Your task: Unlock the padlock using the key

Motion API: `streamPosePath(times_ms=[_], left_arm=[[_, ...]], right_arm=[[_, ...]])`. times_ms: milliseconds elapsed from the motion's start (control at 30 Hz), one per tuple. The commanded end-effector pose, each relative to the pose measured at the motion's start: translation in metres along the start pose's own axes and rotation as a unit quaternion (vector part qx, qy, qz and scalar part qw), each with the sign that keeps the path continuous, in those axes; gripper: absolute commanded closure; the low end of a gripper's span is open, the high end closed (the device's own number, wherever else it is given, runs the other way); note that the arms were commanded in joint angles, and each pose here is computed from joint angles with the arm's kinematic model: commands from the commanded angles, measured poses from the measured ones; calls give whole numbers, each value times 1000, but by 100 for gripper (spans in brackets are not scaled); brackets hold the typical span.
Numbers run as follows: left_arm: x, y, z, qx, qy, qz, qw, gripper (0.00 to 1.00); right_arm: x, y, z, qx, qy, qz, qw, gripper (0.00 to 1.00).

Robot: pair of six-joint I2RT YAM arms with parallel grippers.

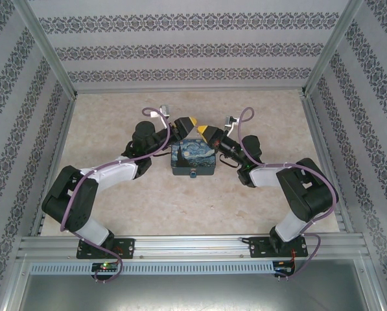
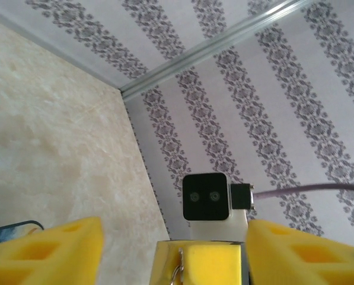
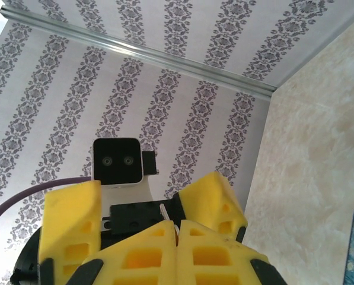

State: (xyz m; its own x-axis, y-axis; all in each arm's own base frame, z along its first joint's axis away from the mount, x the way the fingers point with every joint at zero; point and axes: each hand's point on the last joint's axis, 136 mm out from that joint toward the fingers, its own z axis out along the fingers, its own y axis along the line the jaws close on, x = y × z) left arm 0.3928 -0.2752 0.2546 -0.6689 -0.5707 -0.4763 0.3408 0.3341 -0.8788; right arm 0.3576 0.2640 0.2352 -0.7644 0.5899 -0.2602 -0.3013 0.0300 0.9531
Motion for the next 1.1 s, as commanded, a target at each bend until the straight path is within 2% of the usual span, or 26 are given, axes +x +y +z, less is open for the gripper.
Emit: streamPosePath(times_ms=[0,167,300,467,667,867,1067], left_arm=[[-25,-6,-22,-23,-35,15,999,22],[-18,3,-57,-87,-12,39,995,5],[15,22,-78,-143,71,71,985,0],[59,56,-99,-197,153,79,965,0],[107,72,-102,-192,209,107,953,3],[145,83,-95,-180,245,150,941,5],[170,100,-78,-186,273,178,927,12]], right_arm=[[-2,4,-7,-12,-9,-11,1000,100],[0,1,-10,5,1,-19,1000,100],[7,-9,-13,51,21,-37,998,100],[12,-33,-24,148,41,-57,987,100],[13,-57,-46,271,47,-92,957,100],[13,-62,-46,277,41,-78,957,100],[9,-65,-37,265,31,-65,961,100]])
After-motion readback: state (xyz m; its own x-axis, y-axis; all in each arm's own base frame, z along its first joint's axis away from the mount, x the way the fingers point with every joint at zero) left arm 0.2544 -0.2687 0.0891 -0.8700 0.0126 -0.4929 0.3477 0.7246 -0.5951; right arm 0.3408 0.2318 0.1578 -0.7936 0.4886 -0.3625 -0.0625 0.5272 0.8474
